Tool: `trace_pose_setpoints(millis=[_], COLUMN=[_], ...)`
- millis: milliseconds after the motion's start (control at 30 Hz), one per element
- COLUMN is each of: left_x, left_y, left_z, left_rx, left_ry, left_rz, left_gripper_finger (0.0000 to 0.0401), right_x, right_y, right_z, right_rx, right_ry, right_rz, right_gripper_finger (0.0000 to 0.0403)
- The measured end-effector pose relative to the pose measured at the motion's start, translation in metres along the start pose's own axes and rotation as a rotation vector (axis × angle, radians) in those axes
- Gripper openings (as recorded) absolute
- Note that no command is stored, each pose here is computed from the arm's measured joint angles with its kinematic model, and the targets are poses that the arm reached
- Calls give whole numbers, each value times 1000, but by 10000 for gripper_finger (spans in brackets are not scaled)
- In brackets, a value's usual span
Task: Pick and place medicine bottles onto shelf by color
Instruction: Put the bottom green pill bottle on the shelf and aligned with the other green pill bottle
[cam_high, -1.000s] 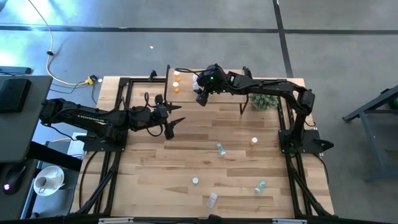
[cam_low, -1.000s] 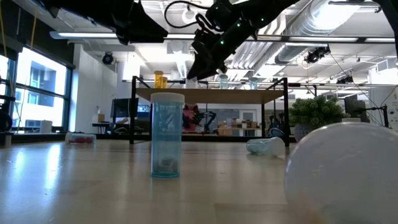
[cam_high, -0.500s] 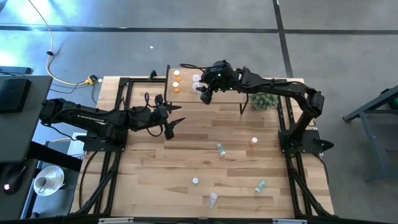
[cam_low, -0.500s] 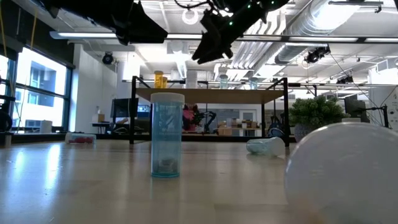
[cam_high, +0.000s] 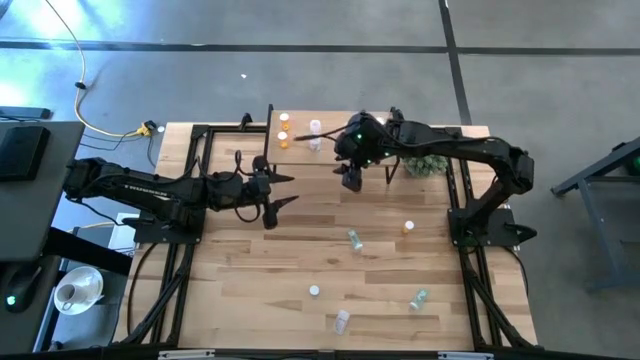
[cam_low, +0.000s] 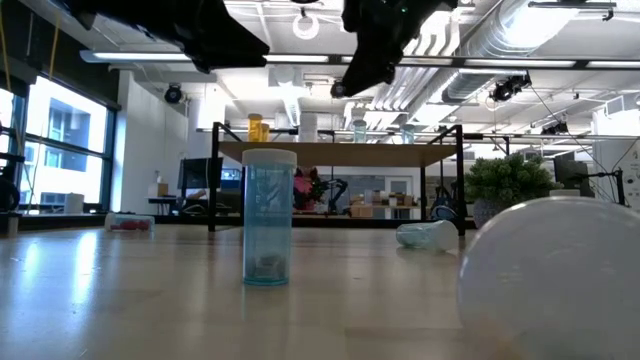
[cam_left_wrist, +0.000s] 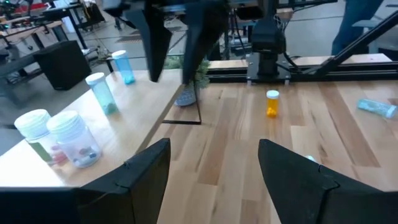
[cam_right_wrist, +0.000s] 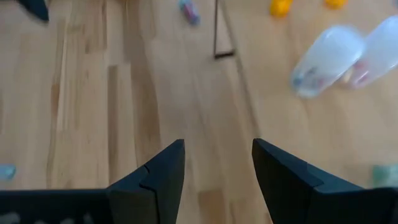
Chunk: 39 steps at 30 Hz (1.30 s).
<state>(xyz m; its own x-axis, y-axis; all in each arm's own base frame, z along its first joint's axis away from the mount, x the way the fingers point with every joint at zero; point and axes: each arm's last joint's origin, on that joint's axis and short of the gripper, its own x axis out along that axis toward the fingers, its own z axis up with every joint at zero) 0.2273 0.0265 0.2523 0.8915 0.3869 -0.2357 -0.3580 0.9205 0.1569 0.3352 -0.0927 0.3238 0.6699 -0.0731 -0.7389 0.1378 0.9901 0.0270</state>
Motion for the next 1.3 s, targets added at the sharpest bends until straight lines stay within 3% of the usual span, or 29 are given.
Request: trace_pose_setpoints(millis=[200,567,700,1000,1300], left_x=[-1,-1,-1,-1,-1], left_y=[-3,-4,-4,-4,-4], left_z=[0,-3,-3,-3,-3], left_rx=[4,15,15,-1,-38], left_ry=[-1,27,33,32,33], left_rz=[-14,-20,-21,-20,-20], left_gripper_finger=[234,234,234,234,234], right_x=[1,-7,-13,-45,-73], right_y=[20,51,60,74,89], right_z=[-11,-29,-49,-110,-150], right_rx=[-32,-68,-83,58,154], right_ry=[123,319,312,166,7], right_rz=[37,-59,-81,-88,-114], right_gripper_finger=[177,177,177,177,177])
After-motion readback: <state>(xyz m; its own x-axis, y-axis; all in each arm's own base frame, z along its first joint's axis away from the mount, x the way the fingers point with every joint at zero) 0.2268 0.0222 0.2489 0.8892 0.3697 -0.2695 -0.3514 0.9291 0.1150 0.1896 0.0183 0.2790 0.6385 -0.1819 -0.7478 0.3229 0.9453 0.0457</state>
